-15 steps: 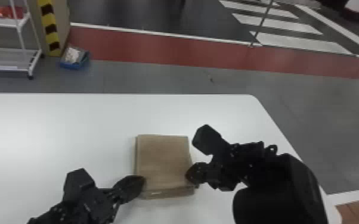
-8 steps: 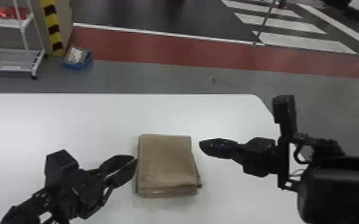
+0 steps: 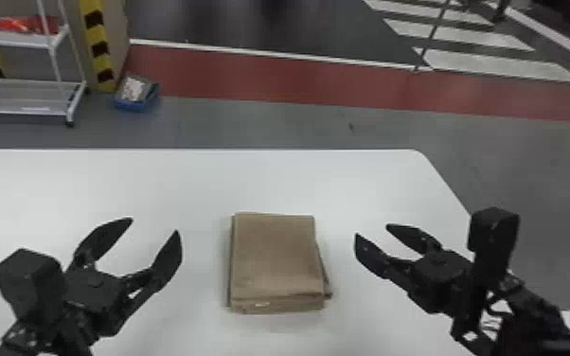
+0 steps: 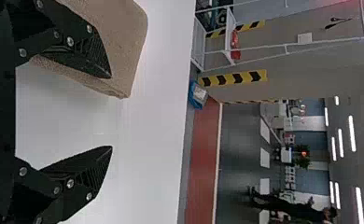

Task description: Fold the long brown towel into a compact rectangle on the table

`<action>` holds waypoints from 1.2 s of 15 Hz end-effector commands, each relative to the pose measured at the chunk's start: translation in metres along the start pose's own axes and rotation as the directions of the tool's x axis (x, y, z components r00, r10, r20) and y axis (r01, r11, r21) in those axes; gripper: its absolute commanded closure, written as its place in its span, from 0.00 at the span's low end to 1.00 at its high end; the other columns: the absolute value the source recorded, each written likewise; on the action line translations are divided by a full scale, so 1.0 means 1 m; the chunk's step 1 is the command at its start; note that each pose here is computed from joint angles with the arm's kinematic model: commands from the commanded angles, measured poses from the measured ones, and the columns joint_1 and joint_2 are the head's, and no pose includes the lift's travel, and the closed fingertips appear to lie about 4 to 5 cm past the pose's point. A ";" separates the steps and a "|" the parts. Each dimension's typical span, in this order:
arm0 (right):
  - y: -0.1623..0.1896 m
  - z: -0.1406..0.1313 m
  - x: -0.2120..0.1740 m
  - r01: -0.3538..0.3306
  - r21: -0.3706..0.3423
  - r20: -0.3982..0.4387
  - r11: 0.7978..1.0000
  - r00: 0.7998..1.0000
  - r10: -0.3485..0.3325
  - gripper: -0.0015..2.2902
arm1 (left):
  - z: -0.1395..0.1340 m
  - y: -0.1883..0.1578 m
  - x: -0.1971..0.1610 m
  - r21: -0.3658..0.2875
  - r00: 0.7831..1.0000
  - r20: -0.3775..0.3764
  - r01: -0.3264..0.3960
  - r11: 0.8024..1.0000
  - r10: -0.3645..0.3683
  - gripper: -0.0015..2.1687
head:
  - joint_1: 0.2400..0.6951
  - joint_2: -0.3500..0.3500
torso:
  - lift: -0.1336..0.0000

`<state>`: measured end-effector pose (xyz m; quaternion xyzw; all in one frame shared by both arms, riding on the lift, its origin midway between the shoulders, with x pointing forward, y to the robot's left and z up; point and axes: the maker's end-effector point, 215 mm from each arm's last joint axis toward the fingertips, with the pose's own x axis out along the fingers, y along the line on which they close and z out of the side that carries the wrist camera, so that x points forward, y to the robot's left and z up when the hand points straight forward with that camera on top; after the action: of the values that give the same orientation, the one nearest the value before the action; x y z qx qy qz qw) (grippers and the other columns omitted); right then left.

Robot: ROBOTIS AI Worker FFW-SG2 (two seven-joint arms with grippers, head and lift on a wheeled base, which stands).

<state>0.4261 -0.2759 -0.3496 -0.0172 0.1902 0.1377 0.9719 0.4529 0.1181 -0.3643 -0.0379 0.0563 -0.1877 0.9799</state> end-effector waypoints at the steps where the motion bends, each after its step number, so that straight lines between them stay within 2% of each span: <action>1: -0.003 -0.005 -0.004 0.043 -0.016 0.064 0.999 0.997 -0.042 0.05 | 0.019 0.007 -0.025 -0.029 0.988 0.127 -0.082 0.996 0.086 0.00 | 1.00 0.20 | 0.07; 2: -0.003 -0.006 -0.007 0.063 0.000 0.091 0.998 0.994 -0.063 0.05 | 0.022 0.013 -0.033 -0.048 0.982 0.153 -0.108 0.993 0.115 0.00 | 1.00 0.22 | 0.07; 4: 0.006 -0.003 -0.018 0.058 -0.001 0.147 0.998 0.988 -0.057 0.05 | 0.026 0.035 -0.058 -0.079 0.957 0.199 -0.200 0.977 0.212 0.00 | 1.00 0.23 | 0.07; 6: 0.007 -0.001 -0.026 0.063 -0.026 0.178 0.998 0.982 -0.057 0.05 | 0.040 0.050 -0.081 -0.065 0.938 0.248 -0.236 0.970 0.244 0.00 | 1.00 0.29 | 0.07; 7: 0.006 -0.002 -0.026 0.065 -0.024 0.180 0.998 0.982 -0.060 0.05 | 0.039 0.055 -0.086 -0.060 0.937 0.239 -0.248 0.967 0.255 0.00 | 1.00 0.31 | 0.07; 8: 0.009 0.002 -0.028 0.056 -0.018 0.206 0.998 0.977 -0.051 0.05 | 0.027 0.057 -0.086 -0.052 0.947 0.196 -0.250 0.967 0.256 0.00 | 1.00 0.32 | 0.07; 12: 0.024 0.015 -0.028 0.040 -0.030 0.260 0.999 0.965 -0.031 0.06 | 0.013 0.066 -0.089 -0.039 0.952 0.148 -0.266 0.963 0.269 0.00 | 1.00 0.36 | 0.07; 14: 0.024 0.019 -0.031 0.053 -0.035 0.279 0.998 0.959 -0.041 0.06 | 0.000 0.069 -0.090 -0.040 0.957 0.097 -0.272 0.961 0.275 0.00 | 1.00 0.39 | 0.07; 18: 0.029 0.013 -0.030 0.061 -0.029 0.267 0.998 0.962 -0.051 0.06 | 0.009 0.072 -0.098 -0.031 0.954 0.100 -0.279 0.960 0.281 0.00 | 1.00 0.42 | 0.07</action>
<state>0.3969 -0.2578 -0.3234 -0.0221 0.0518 0.1154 0.9917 0.3912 0.2211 -0.3566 -0.0480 0.0124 -0.0444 0.9978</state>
